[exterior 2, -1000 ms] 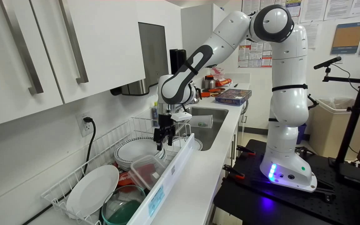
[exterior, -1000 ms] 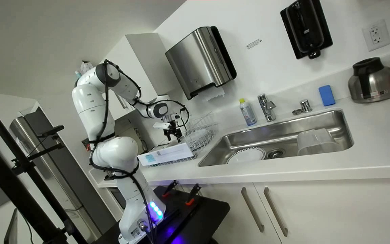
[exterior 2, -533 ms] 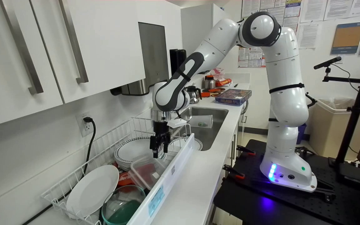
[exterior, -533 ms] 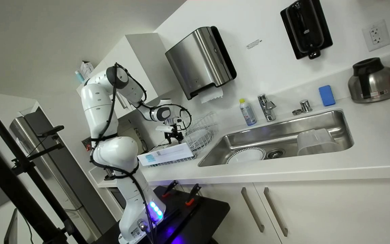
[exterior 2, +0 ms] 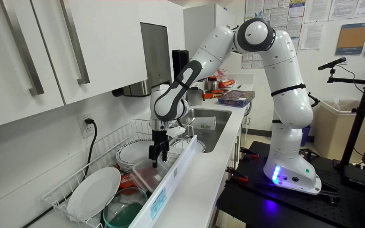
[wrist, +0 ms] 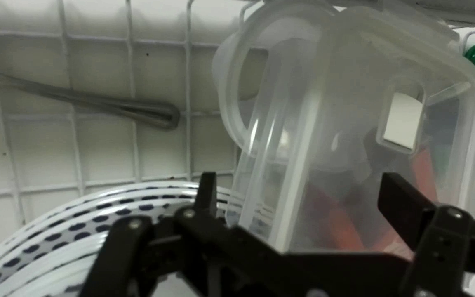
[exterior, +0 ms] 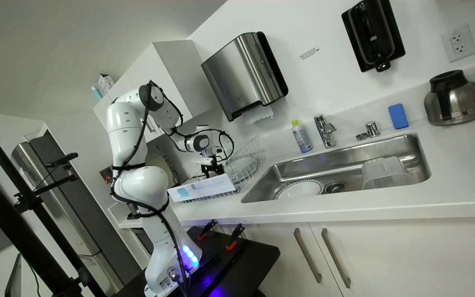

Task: Take the clear lid from the dish rack and put it in the sink

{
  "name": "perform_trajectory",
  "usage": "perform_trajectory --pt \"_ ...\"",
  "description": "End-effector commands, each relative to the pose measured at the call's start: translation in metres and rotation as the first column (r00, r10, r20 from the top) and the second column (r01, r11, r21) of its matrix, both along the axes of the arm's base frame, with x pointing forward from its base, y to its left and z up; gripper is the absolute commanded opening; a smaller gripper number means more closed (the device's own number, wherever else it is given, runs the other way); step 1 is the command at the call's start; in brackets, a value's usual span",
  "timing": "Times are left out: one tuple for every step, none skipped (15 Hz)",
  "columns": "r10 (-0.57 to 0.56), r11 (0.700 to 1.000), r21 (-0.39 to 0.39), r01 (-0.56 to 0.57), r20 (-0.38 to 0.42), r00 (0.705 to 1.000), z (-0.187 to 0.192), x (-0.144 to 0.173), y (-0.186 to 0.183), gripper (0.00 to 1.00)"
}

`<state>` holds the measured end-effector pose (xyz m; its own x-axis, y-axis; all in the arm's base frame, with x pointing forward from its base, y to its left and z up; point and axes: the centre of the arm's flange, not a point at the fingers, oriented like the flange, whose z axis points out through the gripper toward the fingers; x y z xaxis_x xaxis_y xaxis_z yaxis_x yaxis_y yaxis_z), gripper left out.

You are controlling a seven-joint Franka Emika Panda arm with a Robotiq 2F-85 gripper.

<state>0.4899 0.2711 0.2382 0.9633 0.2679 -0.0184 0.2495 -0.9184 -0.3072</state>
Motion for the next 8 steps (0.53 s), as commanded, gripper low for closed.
perform_trajectory --pt "0.001 1.0 0.003 -0.002 0.032 0.999 -0.005 0.009 0.008 0.85" --pt "-0.001 1.0 0.021 0.0 0.034 0.999 -0.004 0.009 0.008 0.74" --pt "-0.001 1.0 0.031 0.0 0.035 0.999 -0.003 0.01 0.009 0.66" --pt "-0.001 0.999 0.044 -0.001 0.038 0.999 0.0 0.011 0.01 0.58" --pt "-0.002 0.998 0.056 0.0 0.043 0.999 0.004 0.012 0.01 0.5" --pt "-0.005 0.998 0.065 0.001 0.051 0.999 0.008 0.013 0.01 0.45" --pt "-0.008 0.997 0.074 0.003 0.056 0.998 0.012 0.014 0.009 0.36" --pt "-0.007 0.996 0.084 0.002 0.062 0.998 0.016 0.014 0.008 0.3"
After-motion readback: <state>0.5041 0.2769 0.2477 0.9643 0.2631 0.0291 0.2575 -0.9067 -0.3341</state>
